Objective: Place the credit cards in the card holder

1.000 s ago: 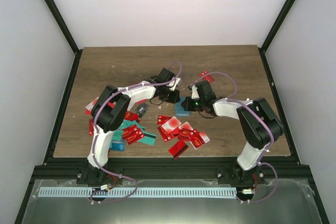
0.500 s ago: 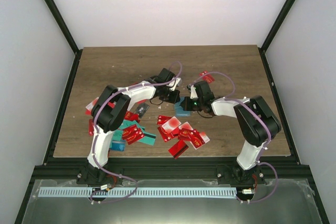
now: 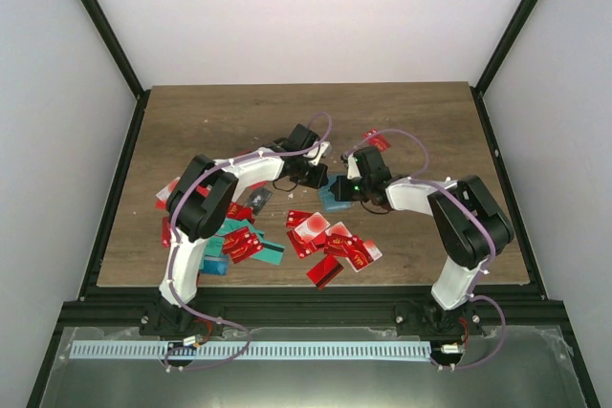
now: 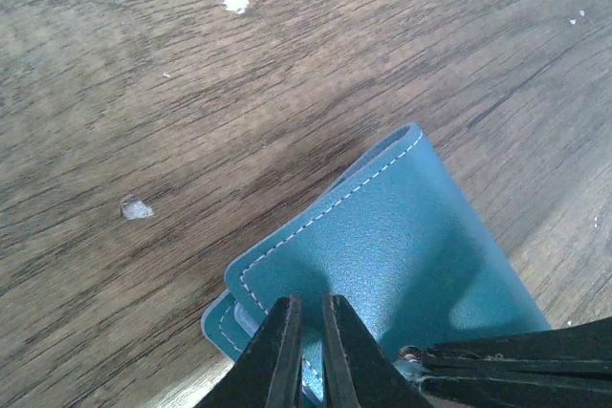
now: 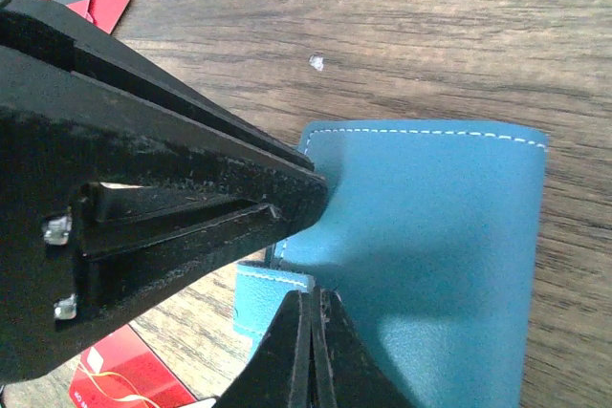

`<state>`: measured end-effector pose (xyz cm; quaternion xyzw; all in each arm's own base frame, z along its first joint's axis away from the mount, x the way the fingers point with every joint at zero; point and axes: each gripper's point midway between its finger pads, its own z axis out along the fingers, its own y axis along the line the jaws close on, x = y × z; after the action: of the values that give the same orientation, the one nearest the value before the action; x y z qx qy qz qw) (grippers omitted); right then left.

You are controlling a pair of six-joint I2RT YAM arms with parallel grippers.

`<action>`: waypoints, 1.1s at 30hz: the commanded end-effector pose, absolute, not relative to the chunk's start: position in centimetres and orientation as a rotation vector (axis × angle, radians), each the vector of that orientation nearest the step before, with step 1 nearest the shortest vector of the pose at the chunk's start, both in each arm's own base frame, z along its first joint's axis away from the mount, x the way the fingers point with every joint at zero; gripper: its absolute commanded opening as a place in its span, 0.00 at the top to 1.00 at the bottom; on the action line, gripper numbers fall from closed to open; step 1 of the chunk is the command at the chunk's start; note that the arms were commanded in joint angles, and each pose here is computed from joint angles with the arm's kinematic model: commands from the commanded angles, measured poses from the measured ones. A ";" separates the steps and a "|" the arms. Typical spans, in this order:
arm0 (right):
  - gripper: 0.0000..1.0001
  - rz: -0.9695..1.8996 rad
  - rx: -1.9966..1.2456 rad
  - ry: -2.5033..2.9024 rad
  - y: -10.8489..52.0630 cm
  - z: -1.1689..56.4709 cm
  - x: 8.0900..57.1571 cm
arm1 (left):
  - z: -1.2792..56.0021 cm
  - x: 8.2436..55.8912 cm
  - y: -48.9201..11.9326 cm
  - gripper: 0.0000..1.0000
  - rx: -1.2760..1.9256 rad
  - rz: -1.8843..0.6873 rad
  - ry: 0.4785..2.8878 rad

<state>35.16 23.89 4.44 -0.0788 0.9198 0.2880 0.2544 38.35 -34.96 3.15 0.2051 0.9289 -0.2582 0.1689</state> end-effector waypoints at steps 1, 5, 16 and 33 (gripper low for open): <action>0.99 0.786 -0.252 2.411 24.3 7.0 36.2 | 0.5 37.1 -33.6 0.90 0.589 -0.655 2.730; 0.99 0.803 -0.264 2.406 24.6 7.3 36.3 | 0.3 37.1 -33.6 0.90 0.589 -0.654 2.733; 0.99 0.720 -0.238 2.447 23.6 5.5 36.4 | 0.3 37.1 -33.5 0.90 0.591 -0.647 2.734; 0.99 0.610 -0.203 2.490 22.4 3.4 37.0 | 0.3 37.0 -33.5 0.90 0.599 -0.654 2.737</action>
<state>35.88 23.15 4.36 -0.0803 0.9227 0.2604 0.2728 38.39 -34.95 3.15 0.2066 0.9287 -0.2565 0.1705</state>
